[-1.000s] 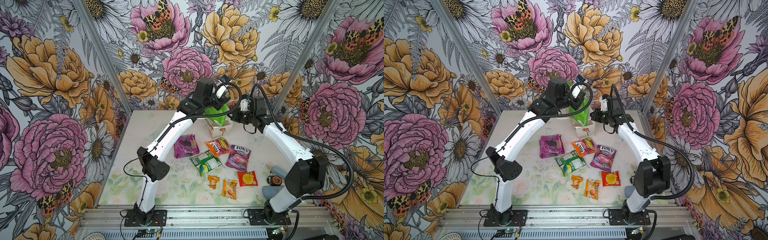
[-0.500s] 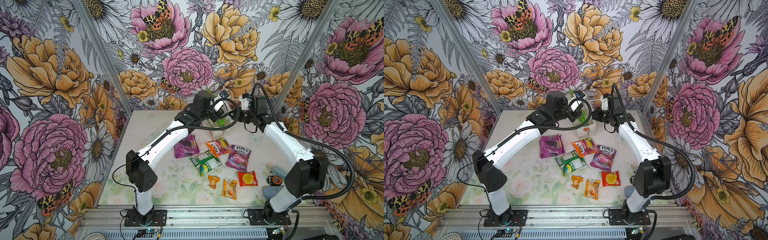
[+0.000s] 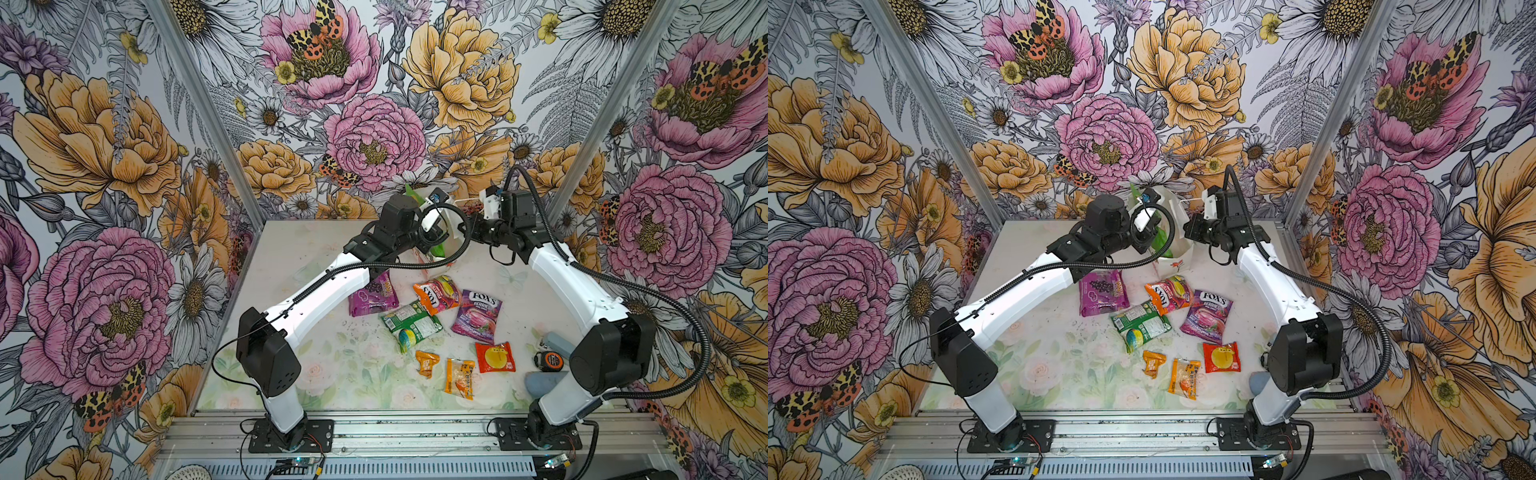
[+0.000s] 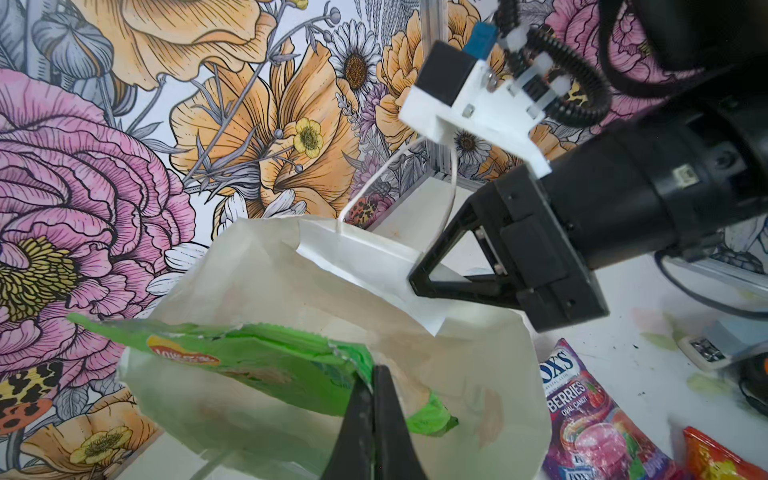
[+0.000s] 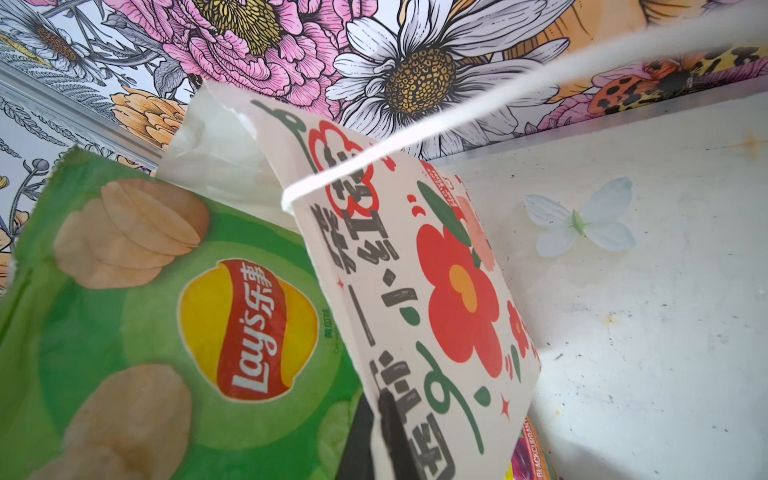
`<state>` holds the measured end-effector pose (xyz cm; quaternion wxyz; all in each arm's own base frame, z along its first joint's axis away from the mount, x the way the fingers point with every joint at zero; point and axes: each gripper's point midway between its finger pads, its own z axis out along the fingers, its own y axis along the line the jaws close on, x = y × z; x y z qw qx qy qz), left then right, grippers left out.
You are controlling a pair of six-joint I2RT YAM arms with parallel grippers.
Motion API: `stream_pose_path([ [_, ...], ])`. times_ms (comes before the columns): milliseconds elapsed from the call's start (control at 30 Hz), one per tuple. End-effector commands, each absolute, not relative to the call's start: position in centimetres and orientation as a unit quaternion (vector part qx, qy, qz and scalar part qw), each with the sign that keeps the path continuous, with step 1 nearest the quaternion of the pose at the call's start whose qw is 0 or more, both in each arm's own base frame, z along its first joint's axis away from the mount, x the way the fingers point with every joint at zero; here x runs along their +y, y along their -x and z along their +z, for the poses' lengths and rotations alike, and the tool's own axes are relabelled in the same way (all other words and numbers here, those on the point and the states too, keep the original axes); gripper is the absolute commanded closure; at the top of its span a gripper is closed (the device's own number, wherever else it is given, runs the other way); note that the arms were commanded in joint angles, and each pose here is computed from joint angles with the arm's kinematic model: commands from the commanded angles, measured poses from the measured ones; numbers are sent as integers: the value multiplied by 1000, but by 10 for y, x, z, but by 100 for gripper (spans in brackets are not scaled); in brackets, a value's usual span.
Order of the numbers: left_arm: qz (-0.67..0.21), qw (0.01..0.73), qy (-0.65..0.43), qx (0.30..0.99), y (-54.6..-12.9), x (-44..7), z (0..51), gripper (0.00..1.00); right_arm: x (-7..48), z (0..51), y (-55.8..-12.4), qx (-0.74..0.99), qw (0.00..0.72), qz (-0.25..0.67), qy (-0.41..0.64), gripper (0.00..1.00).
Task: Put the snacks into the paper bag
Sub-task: 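Lower the chips bag into the paper bag's opening with the left gripper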
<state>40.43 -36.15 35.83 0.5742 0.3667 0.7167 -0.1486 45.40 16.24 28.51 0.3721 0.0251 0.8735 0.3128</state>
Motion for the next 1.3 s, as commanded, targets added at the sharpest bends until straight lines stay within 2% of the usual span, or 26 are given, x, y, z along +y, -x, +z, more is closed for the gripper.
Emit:
stream_pose_path([
  [0, -152, 583, -353, 716, -404, -364, 361, 100, 159, 313, -454, 861, 394, 320, -32, 100],
  [400, -123, 538, -348, 758, -415, -368, 322, 100, 159, 317, -448, 862, 390, 323, -34, 100],
  [533, -123, 540, -332, 763, -418, -366, 327, 100, 156, 318, -446, 862, 394, 317, -36, 100],
  [567, -116, 529, -330, 773, -423, -370, 310, 100, 156, 318, -446, 862, 395, 315, -37, 100],
  [700, -116, 531, -323, 775, -423, -369, 312, 100, 153, 318, -446, 863, 399, 308, -37, 100],
  [767, -117, 533, -318, 775, -422, -369, 315, 95, 151, 318, -446, 863, 402, 303, -39, 100],
  [867, -125, 528, -305, 782, -419, -368, 317, 81, 149, 318, -446, 863, 405, 299, -40, 100],
  [900, -136, 542, -294, 775, -410, -363, 340, 76, 149, 318, -446, 863, 405, 299, -39, 100],
  [1033, -163, 557, -261, 771, -390, -358, 369, 53, 149, 320, -445, 862, 408, 298, -35, 100],
  [1133, -181, 565, -244, 767, -374, -353, 385, 43, 145, 322, -445, 862, 416, 288, -32, 100],
  [1267, -215, 571, -208, 764, -357, -336, 405, 36, 137, 322, -444, 863, 423, 275, -32, 100],
])
